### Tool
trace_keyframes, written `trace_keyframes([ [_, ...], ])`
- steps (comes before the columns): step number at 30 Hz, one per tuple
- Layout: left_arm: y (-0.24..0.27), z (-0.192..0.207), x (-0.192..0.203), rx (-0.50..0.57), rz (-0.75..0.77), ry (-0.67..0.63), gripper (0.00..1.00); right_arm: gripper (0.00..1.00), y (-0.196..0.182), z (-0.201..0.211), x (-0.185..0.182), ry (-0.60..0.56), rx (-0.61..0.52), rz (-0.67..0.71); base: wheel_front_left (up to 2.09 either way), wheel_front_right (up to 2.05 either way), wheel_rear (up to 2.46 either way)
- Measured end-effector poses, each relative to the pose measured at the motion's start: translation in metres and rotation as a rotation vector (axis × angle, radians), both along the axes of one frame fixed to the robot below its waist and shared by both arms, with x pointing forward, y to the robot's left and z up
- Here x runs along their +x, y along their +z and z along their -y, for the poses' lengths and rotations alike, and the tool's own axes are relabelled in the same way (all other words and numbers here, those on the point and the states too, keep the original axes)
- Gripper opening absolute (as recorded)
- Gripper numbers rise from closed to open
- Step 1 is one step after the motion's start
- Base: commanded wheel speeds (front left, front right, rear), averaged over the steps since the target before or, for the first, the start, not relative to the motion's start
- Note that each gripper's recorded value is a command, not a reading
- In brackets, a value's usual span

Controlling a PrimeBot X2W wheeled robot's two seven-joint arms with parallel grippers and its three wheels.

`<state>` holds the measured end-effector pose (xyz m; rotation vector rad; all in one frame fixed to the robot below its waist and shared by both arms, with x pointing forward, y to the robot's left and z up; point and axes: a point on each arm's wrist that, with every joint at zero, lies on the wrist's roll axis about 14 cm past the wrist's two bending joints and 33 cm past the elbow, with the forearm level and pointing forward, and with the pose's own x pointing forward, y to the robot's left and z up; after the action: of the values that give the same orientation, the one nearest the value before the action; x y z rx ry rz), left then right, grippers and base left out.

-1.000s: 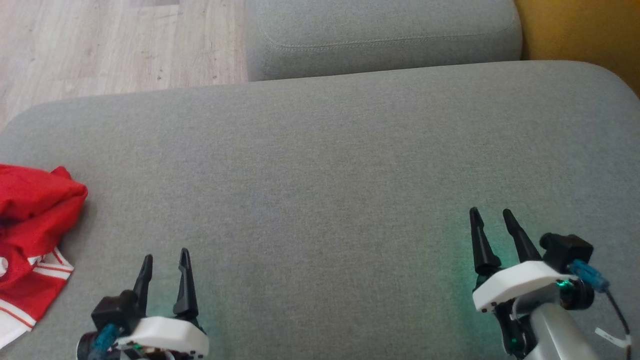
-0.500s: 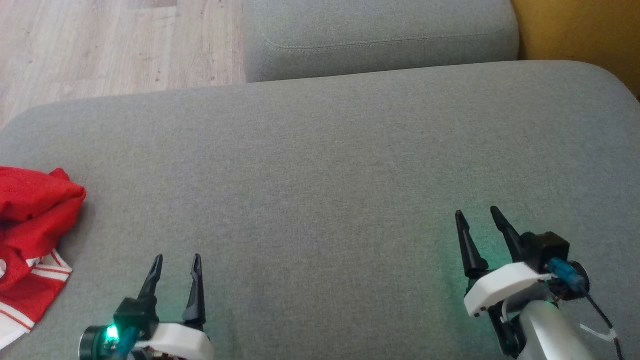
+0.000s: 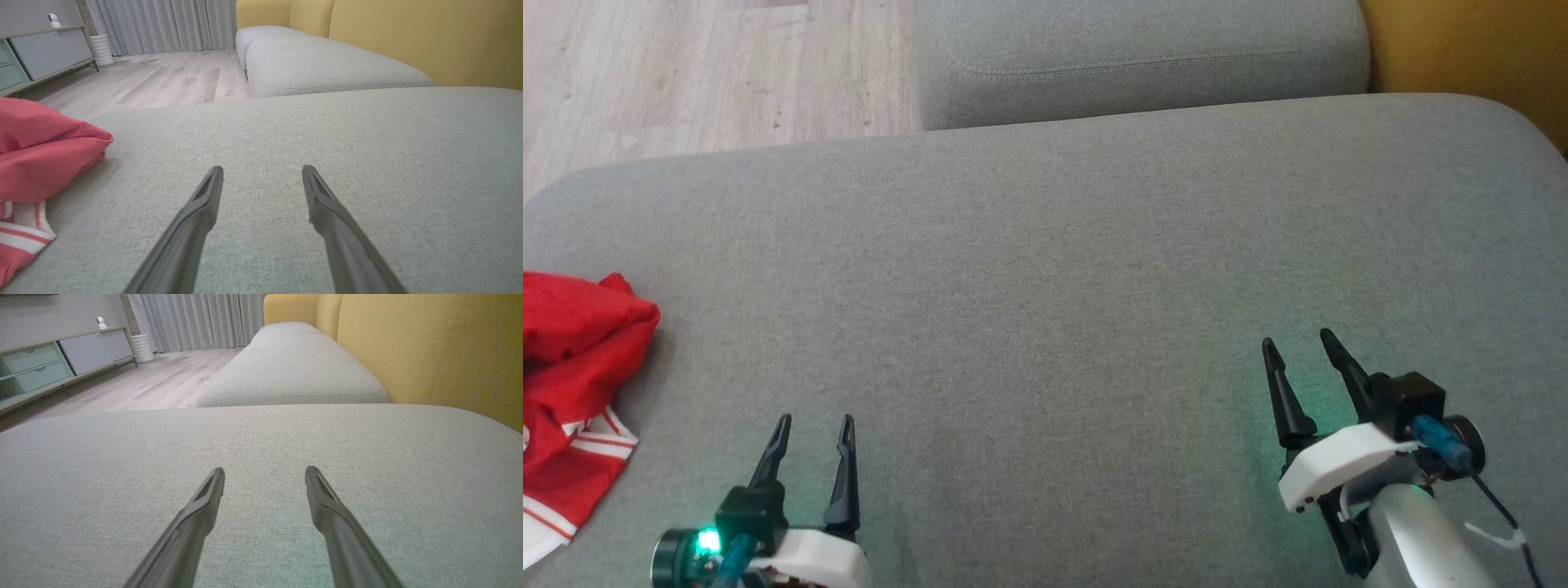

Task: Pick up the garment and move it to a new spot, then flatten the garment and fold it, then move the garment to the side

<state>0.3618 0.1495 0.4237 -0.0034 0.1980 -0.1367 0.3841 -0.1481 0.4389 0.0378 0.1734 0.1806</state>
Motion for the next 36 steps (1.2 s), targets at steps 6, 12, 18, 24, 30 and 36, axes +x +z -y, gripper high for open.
trace_keyframes([
  [6, 0.000, -0.013, -0.003, -0.006, -0.001, 0.052, 1.00, 1.00, -0.002, -0.008, 0.005, 0.024, 0.002, -0.005, 0.00, 0.00, 0.00],
  [12, -0.003, -0.041, -0.013, -0.018, -0.010, 0.153, 1.00, 1.00, -0.004, -0.033, 0.013, 0.093, 0.003, -0.008, 0.00, 0.00, 0.00],
  [18, -0.006, -0.081, -0.036, -0.026, -0.023, 0.292, 1.00, 1.00, -0.011, -0.090, 0.020, 0.261, 0.006, -0.025, 0.00, 0.00, 0.00],
  [24, -0.010, -0.126, -0.068, -0.020, -0.041, 0.463, 1.00, 1.00, -0.005, -0.164, 0.026, 0.469, 0.027, -0.008, 0.00, 0.00, 0.00],
  [30, -0.011, -0.164, -0.095, -0.026, -0.049, 0.617, 1.00, 1.00, -0.017, -0.215, 0.007, 0.641, 0.029, -0.041, 0.00, 0.00, 0.00],
  [36, -0.010, -0.177, -0.105, -0.029, -0.051, 0.674, 1.00, 1.00, -0.027, -0.230, -0.001, 0.703, 0.036, -0.071, 0.00, 0.00, 0.00],
])
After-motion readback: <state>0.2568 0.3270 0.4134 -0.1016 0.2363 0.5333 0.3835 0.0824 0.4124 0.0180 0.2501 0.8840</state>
